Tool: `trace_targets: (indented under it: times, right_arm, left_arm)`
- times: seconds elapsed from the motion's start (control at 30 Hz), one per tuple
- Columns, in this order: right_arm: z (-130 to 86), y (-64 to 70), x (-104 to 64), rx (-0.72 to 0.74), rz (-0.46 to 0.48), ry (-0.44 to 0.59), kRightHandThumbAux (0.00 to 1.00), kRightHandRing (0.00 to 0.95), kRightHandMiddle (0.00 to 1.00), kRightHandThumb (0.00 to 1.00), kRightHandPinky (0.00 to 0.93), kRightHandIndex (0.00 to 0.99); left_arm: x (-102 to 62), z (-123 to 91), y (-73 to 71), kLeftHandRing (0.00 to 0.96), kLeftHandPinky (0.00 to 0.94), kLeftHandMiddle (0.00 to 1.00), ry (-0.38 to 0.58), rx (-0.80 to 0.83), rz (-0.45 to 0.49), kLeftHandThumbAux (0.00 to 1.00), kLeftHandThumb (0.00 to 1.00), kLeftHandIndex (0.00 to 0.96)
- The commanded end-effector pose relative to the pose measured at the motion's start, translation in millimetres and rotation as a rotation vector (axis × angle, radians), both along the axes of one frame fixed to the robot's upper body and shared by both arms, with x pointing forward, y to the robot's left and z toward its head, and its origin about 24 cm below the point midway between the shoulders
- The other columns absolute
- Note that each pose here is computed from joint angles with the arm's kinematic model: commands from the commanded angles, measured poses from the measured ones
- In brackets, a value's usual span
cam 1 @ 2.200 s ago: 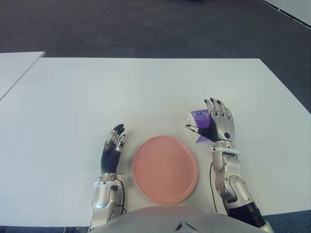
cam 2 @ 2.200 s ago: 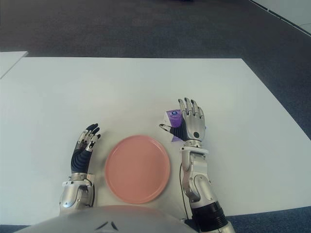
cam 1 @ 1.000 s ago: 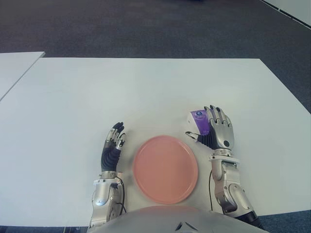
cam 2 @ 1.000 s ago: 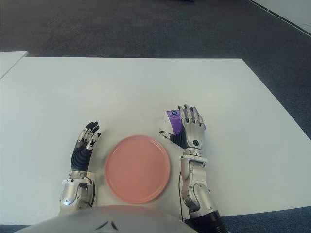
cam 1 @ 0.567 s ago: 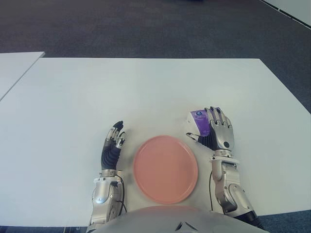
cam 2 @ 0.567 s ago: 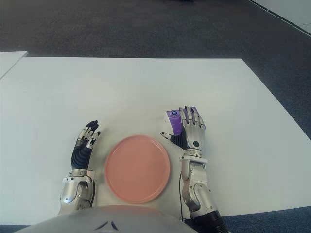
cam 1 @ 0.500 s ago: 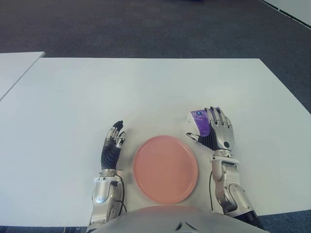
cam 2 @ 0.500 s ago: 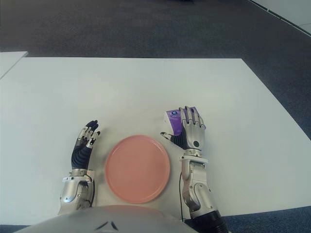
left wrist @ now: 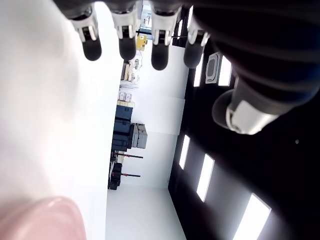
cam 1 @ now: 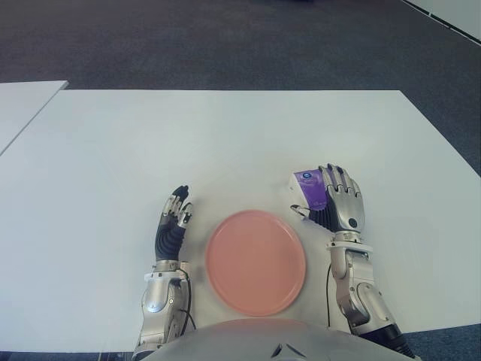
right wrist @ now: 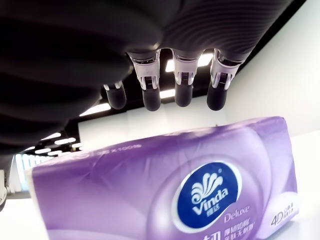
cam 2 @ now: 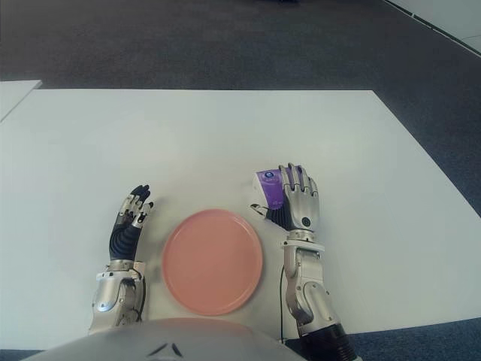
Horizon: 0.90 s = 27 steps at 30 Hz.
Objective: Put the tissue paper into the plate.
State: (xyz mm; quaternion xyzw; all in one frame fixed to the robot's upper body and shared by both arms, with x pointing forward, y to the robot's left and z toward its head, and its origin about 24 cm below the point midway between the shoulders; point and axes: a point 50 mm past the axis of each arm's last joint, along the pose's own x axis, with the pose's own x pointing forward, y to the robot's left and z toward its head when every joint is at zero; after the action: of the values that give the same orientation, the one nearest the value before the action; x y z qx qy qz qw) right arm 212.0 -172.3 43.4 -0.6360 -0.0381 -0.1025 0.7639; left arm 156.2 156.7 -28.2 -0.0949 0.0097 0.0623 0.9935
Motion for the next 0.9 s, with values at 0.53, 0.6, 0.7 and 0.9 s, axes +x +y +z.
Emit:
trace_targets:
  times: [0.53, 0.6, 0.7, 0.9]
  right_arm:
    - [-4.2, -3.8, 9.6, 0.001, 0.01, 0.038, 0.446, 0.0, 0.001, 0.151, 0.0, 0.0]
    - [-5.4, -4.2, 10.6, 0.002, 0.011, 0.041, 0.445, 0.0, 0.001, 0.148, 0.0, 0.0]
    - [-7.3, -4.9, 11.9, 0.003, 0.012, 0.045, 0.446, 0.0, 0.001, 0.15, 0.0, 0.0]
    - [-11.1, -7.4, 15.0, 0.002, 0.016, 0.056, 0.448, 0.0, 0.0, 0.155, 0.0, 0.0]
  left_arm:
    - [-33.0, -39.0, -5.5, 0.109, 0.11, 0.14, 0.24, 0.007, 0.002, 0.549, 0.111, 0.164]
    - [-33.1, -38.7, -5.4, 0.106, 0.1, 0.136, 0.241, 0.014, 0.001, 0.548, 0.104, 0.163]
    - [-33.2, -38.3, -5.2, 0.108, 0.108, 0.135, 0.241, 0.016, 0.002, 0.549, 0.102, 0.167]
    - [-33.2, -37.9, -4.8, 0.113, 0.118, 0.142, 0.24, 0.021, 0.015, 0.542, 0.107, 0.18]
